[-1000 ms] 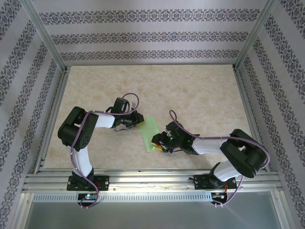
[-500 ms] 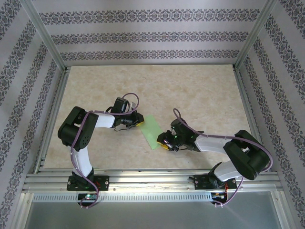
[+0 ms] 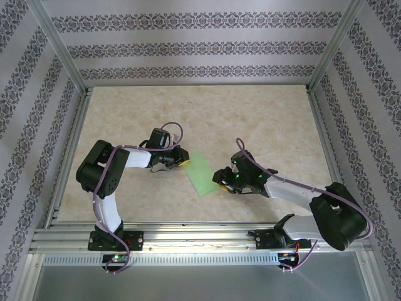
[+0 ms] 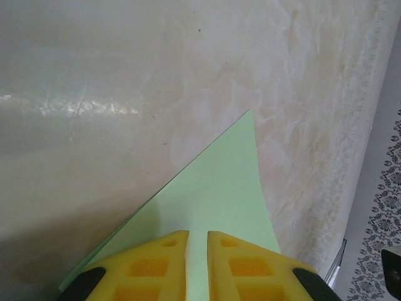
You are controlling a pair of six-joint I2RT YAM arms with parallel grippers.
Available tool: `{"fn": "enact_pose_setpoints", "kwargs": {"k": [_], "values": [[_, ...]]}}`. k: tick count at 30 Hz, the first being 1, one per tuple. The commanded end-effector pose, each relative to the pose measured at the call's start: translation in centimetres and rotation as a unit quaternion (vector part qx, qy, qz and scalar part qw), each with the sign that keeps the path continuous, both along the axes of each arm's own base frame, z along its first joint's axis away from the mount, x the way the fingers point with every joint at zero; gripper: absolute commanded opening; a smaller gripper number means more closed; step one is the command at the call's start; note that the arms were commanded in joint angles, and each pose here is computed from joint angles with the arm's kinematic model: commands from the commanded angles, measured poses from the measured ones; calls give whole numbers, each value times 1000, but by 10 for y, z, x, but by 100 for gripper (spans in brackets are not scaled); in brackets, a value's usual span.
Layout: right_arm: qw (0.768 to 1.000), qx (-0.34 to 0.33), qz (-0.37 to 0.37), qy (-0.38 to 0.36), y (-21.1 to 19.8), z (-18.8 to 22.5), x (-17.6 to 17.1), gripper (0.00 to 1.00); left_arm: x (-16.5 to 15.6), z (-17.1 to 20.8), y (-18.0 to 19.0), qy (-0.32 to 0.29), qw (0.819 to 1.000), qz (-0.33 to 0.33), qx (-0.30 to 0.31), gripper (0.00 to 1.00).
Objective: Fold a paper plane with a square sheet of paper (pick it up from the middle)
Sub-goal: Fold the triangle a second time at the center of the table.
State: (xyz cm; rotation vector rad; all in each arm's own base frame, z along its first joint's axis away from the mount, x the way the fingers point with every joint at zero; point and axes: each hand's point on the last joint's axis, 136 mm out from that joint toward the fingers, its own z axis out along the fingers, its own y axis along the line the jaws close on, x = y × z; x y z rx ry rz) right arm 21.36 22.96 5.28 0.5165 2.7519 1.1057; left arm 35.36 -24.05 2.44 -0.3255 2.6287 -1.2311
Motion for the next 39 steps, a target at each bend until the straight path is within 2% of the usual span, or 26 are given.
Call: {"fn": "enact_pose_setpoints", "kwargs": {"k": [1,6,16,24,39], "values": [[1000,-30,-3,-1,-15,-8,-3,43,-11,-19,9,38,999,-4,21,15],[1000,15,-2,-2,-6,-3,9,43,-11,-20,8,39,999,-3,19,15],[999,-32,5,44,-16,-25,-7,43,-11,-19,8,38,999,-3,18,15],[998,5,35,49,10,-23,-3,42,-10,-17,7,36,999,-4,17,15],[1000,9,13,25,8,-13,9,36,-9,-16,7,35,999,-4,16,15]]}}
